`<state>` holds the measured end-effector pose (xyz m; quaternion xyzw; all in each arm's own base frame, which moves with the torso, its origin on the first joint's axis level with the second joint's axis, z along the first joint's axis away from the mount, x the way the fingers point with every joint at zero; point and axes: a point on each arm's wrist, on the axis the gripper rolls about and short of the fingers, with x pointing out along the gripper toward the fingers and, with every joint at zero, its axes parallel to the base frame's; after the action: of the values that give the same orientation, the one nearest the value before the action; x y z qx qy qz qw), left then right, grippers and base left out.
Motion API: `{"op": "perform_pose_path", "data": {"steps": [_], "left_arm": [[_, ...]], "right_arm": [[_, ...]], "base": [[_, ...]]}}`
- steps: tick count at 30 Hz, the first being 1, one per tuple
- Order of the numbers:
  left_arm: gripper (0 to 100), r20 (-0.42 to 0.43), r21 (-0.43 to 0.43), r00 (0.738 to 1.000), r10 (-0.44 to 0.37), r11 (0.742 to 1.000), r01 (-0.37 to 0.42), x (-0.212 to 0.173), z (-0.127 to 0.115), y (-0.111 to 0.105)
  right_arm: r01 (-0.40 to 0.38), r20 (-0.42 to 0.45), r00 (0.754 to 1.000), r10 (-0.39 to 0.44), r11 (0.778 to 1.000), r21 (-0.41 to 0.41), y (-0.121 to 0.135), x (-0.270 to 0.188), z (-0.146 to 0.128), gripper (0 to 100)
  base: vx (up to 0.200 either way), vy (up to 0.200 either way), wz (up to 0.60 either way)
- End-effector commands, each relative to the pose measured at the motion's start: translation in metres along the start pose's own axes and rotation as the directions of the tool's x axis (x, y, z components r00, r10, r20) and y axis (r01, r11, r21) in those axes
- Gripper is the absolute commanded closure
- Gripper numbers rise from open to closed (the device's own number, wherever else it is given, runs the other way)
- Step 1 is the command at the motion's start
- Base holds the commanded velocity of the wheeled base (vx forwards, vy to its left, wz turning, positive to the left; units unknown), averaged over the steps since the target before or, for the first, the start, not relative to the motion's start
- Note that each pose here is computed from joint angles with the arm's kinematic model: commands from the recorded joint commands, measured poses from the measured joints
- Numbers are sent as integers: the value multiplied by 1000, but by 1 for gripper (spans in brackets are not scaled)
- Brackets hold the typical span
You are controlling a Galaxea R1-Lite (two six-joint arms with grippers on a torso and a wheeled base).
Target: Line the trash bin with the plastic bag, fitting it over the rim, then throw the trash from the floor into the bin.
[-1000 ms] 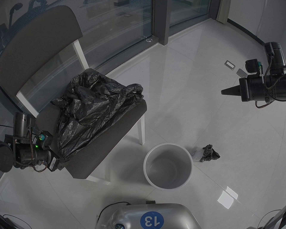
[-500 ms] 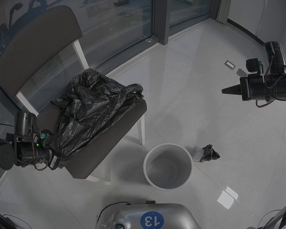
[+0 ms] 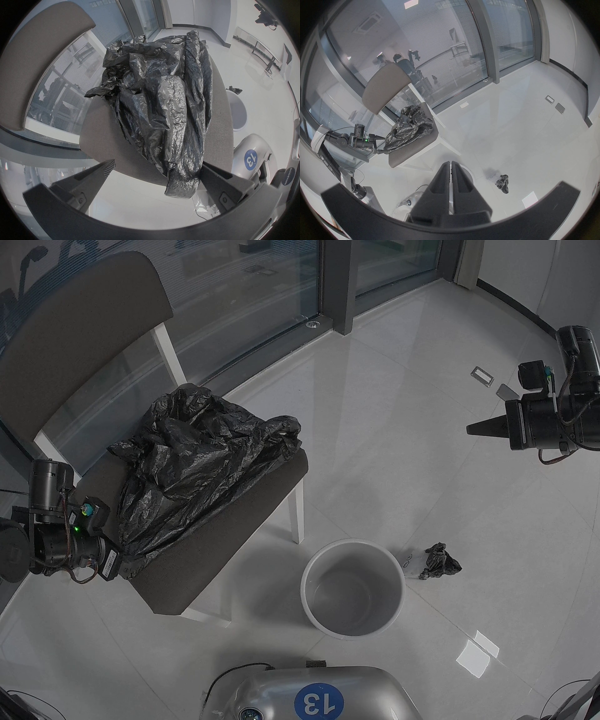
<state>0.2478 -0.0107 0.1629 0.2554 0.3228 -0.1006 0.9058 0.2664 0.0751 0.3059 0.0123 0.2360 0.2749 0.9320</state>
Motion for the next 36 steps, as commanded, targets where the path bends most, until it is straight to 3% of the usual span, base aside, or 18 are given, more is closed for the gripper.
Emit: {"op": "perform_pose_path", "data": {"steps": [1, 15, 16, 29, 36], "left_arm": [[0, -3, -2, 1000, 1, 1000, -1, 0, -1, 0], [0, -5, -9, 1000, -14, 1000, 14, 1, -3, -1], [100, -6, -8, 1000, -16, 1000, 16, 1, -3, -2], [100, -12, -8, 1000, -15, 1000, 15, 2, -4, -2], [100, 15, -1, 1000, -14, 1000, 14, -5, -1, -3]], "right_arm": [[0, 5, 1000, 0, 1000, -2, 1, -2, 1, 100], [0, 4, 1000, 0, 1000, -3, 1, -2, 0, 100], [0, 4, 1000, 0, 1000, -3, 1, -2, 0, 100], [-8, 21, 1000, 9, 1000, -18, -1, 12, 6, 100], [-73, 32, 997, 74, 996, -51, 12, 45, 21, 100]], "base": [[0, 0, 0], [0, 0, 0], [0, 0, 0], [0, 0, 0], [0, 0, 0]]}}
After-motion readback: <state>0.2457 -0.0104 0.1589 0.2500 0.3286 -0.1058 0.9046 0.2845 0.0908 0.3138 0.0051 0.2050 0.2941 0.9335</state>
